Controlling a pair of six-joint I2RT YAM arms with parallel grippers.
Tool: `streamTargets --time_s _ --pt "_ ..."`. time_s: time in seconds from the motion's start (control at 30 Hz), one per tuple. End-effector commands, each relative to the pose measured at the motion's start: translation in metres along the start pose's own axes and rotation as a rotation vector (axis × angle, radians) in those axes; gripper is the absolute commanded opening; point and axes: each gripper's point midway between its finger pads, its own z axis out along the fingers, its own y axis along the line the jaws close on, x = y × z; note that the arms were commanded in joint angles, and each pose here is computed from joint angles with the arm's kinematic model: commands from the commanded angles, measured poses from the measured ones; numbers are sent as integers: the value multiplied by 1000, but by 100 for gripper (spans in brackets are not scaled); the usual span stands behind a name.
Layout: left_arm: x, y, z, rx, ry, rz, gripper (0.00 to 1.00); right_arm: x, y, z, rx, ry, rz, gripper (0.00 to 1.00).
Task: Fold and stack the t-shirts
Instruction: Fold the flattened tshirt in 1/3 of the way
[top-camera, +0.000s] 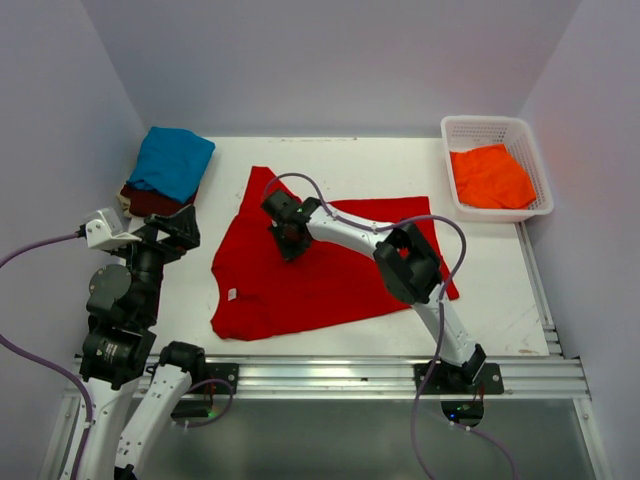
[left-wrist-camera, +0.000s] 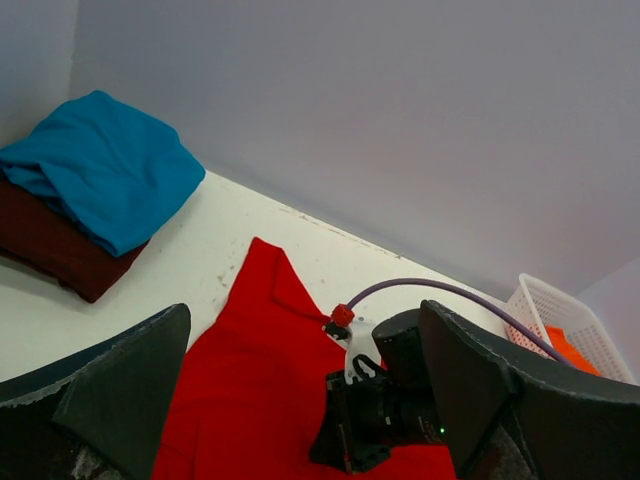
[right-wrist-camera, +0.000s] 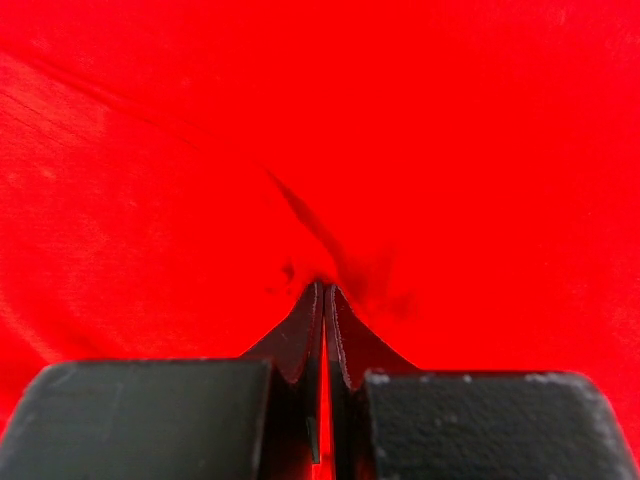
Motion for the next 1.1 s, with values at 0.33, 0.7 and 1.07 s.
streamTargets --time_s 0.33,0.7,1.07 --pt "-10 -8 0 27 -10 18 100 -16 -8 -59 0 -183 34 0" --pt "-10 -8 2 24 -7 25 100 -13 -25 -50 92 -185 46 0" --pt "-6 -9 5 26 5 27 100 -8 -40 -48 165 -187 57 0"
